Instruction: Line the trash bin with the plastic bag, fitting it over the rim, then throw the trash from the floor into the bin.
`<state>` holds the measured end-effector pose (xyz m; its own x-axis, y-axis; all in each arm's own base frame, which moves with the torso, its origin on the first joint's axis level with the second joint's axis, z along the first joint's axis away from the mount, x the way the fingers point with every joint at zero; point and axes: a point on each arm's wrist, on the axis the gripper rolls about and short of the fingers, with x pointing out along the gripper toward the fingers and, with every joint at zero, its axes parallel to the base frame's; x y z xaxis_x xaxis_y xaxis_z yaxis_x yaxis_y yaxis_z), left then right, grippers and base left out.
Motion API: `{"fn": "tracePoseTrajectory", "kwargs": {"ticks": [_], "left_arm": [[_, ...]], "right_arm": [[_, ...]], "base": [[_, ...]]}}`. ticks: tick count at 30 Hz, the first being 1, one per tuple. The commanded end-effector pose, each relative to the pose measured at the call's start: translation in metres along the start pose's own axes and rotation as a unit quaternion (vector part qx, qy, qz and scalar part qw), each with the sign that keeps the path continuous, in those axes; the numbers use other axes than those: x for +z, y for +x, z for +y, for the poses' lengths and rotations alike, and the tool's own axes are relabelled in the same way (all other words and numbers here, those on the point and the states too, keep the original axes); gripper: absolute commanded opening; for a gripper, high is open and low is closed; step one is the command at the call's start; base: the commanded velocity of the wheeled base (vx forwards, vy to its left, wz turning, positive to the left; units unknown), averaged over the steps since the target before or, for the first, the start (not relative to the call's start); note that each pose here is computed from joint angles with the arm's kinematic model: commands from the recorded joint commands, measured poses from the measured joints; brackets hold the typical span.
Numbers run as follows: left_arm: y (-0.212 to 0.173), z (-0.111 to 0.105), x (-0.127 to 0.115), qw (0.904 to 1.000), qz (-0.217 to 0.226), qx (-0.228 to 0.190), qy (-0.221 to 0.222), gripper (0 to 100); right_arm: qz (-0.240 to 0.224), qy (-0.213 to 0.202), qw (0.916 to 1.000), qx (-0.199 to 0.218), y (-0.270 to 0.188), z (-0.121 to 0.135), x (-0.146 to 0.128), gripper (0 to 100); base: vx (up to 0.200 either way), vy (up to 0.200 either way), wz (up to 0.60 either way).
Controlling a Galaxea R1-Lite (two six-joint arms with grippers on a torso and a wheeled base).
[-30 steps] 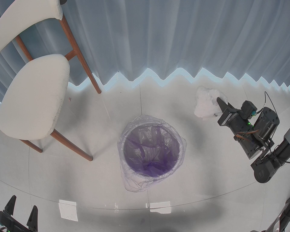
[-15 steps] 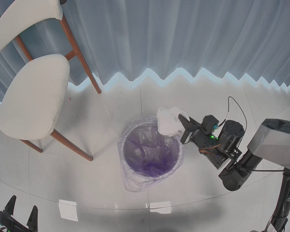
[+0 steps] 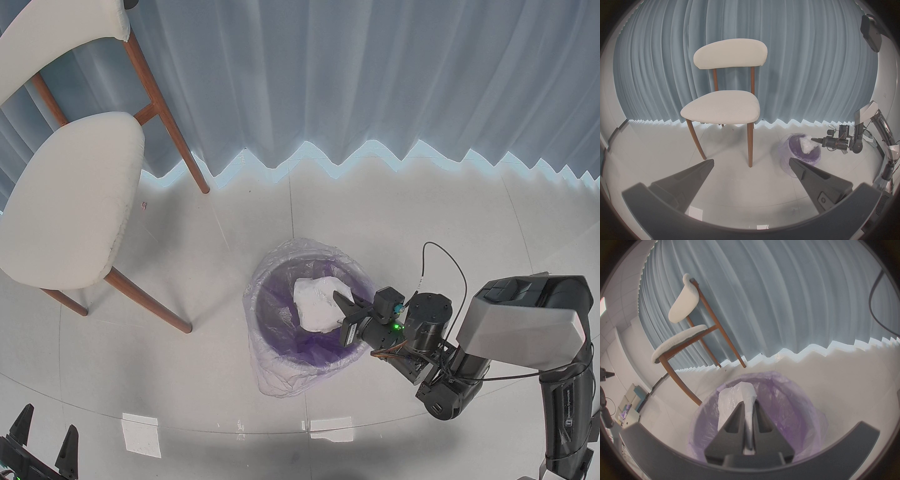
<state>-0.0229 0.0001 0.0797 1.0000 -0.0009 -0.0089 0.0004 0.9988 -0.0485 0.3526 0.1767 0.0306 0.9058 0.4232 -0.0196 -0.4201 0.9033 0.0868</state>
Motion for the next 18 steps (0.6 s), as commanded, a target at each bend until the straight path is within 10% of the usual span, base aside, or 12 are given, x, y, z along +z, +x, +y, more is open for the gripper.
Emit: {"fn": "tracePoseTrajectory", "kwargs": {"ticks": [1, 18], "left_arm": [[0.000, 0.000, -0.005, 1.0000, 0.000, 0.000, 0.000, 100], [0.000, 0.000, -0.005, 1.0000, 0.000, 0.000, -0.001, 100]], "right_arm": [[0.022, 0.000, 0.9998, -0.002, 0.007, -0.002, -0.028, 0], [0.008, 0.002, 0.9998, -0.021, 0.024, -0.004, -0.040, 0]], "base": [[0.000, 0.000, 0.00], [0.000, 0.000, 0.00]]}}
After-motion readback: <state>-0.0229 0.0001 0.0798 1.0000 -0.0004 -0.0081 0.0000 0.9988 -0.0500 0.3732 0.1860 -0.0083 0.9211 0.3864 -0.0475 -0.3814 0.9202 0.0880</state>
